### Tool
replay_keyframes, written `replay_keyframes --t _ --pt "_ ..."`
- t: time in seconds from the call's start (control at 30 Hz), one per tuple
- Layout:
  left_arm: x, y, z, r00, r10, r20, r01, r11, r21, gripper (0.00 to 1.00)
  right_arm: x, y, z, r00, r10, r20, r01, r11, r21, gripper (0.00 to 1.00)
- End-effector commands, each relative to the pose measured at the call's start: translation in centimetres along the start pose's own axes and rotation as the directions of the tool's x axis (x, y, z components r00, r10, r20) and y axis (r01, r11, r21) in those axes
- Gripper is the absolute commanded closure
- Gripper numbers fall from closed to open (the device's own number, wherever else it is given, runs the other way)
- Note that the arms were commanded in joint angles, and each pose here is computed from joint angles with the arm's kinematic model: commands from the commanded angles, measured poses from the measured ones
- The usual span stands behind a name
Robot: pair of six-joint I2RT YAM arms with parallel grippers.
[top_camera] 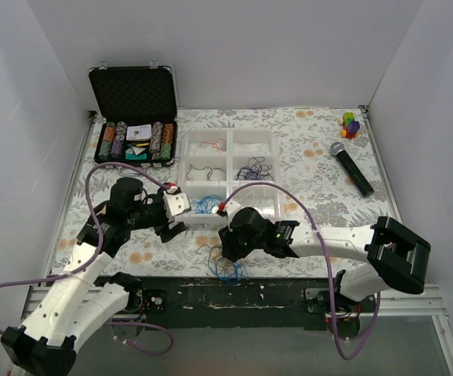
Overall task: Untangle the cables
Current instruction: Untie the cable.
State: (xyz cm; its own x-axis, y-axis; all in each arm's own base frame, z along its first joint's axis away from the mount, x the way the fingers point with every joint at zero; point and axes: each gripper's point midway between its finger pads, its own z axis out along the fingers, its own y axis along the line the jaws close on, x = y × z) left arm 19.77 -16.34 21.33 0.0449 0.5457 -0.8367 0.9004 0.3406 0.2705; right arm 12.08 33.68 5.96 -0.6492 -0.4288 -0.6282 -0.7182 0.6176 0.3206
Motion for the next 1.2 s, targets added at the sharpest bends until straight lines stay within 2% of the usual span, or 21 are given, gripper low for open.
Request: replay_keyframes --t 0.0,0.2,0.5,0.87,1.17 --pt "1.4 -2.5 0.8 1.0 -0.01 0.022 0.008 0.995 0.104 0.28 -3.1 0.6 -1.1 0.993 -0.004 0.114 0.004 1.0 -0.002 0.52" --pt "2.2 -4.7 2.8 0.995 -0.06 0.085 0.04 0.976 0.214 0.29 -2.9 -0.8 -2.0 0.989 0.023 0.148 -0.028 0.999 0.037 0.52" --pt "3.9 -7.3 7.2 0.996 -0.08 0.028 0.066 0.941 0.331 0.29 -0.8 -2.2 -0.8 0.991 0.066 0.115 -0.074 0.995 0.066 0.53" --pt "6.0 -9.9 9.7 0.996 -0.091 -0.011 0.089 0.926 0.368 0.3 0.1 -2.7 0.9 0.995 0.068 0.068 -0.074 0.993 0.088 0.56" --pt "8.9 -9.6 11.1 0.996 -0.082 -0.041 0.09 0.95 0.3 0.35 0.4 -2.4 1.3 0.995 0.073 0.068 -0.078 0.993 0.086 0.68"
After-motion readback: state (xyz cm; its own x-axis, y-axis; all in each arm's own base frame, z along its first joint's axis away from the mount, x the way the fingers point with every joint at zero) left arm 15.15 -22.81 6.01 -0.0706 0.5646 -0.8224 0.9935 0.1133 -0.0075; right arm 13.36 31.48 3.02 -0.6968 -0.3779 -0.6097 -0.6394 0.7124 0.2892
